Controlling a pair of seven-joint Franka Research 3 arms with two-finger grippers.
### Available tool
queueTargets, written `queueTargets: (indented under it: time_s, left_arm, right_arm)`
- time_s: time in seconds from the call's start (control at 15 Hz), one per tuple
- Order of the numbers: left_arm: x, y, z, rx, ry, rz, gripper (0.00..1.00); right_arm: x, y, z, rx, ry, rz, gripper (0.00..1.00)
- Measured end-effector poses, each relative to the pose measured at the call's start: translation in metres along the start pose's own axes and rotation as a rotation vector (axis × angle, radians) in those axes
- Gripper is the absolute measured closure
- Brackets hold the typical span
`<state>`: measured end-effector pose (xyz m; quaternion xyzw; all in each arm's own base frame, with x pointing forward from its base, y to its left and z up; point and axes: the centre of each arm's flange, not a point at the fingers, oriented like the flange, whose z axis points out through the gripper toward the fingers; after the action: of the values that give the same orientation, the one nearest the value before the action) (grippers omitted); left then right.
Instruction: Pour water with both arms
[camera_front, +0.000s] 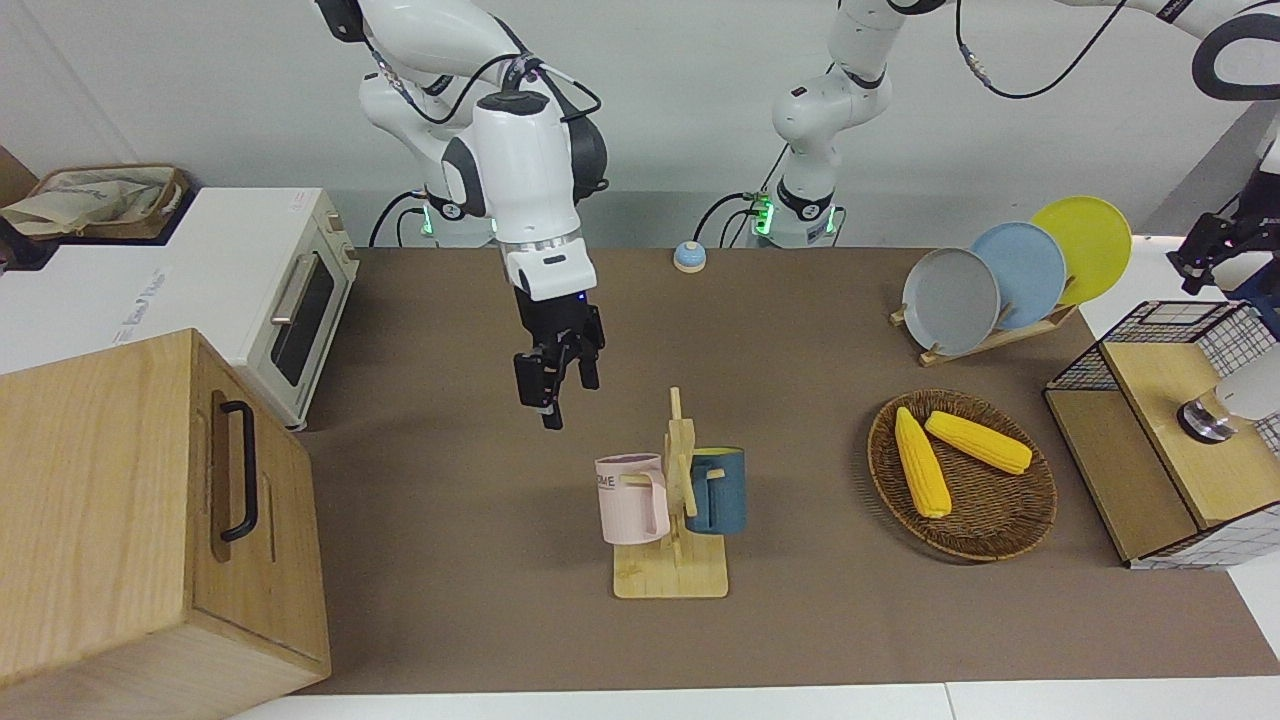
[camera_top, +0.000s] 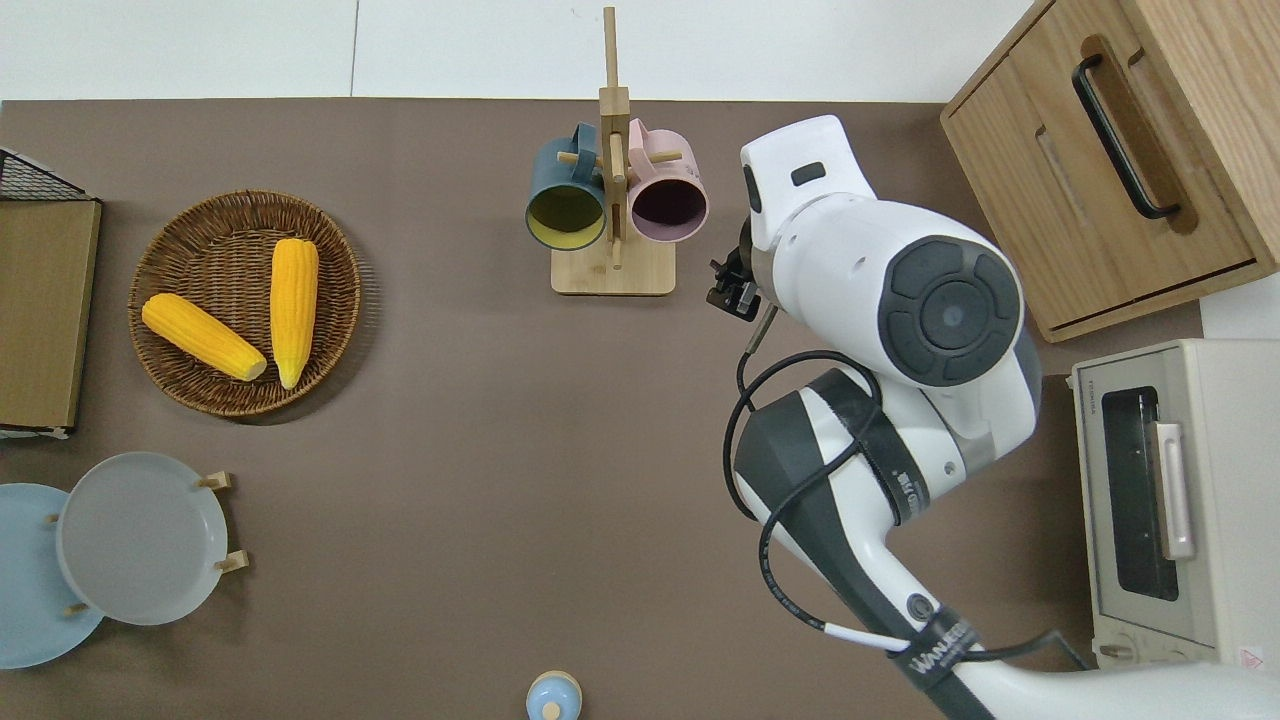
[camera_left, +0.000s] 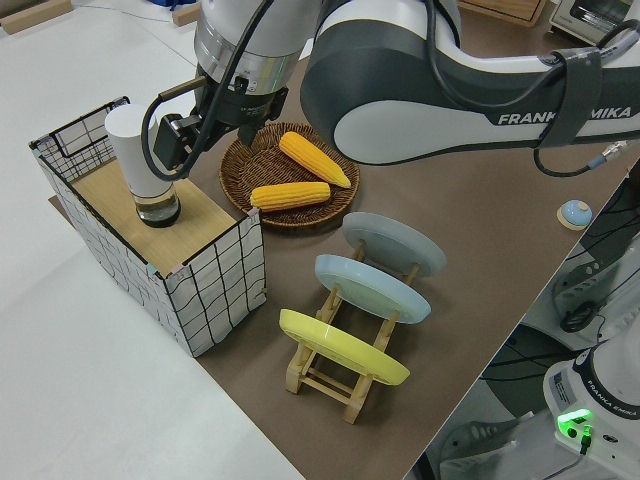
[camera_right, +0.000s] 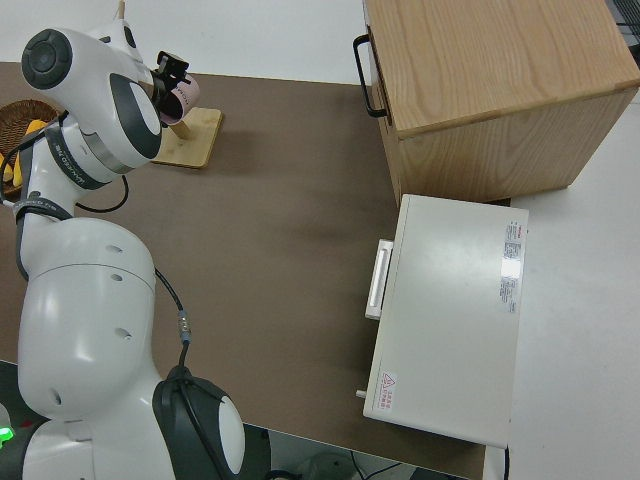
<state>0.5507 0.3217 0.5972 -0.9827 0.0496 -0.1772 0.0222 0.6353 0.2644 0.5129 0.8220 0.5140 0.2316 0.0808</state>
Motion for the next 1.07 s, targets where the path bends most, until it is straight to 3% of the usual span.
queueTargets:
  time_s: [0.27,0.67,1.07]
  left_arm:
    - [0.002,-0.011,0.029,0.024,0.148,-0.053,0.0]
    - [-0.009,-0.031,0.075,-0.008,0.305,-0.129,0.0]
    - [-0.009,-0.036,0.11,-0.008,0.366,-0.121,0.0]
  right_arm:
    - [0.011,-0.001,0.018,-0.003,-0.002,0.015,0.04]
    - [0.02,0.006,0.042,-0.005,0.003,0.018,0.06]
    - [0.031,0.006,0.055,-0.025,0.003,0.039,0.08]
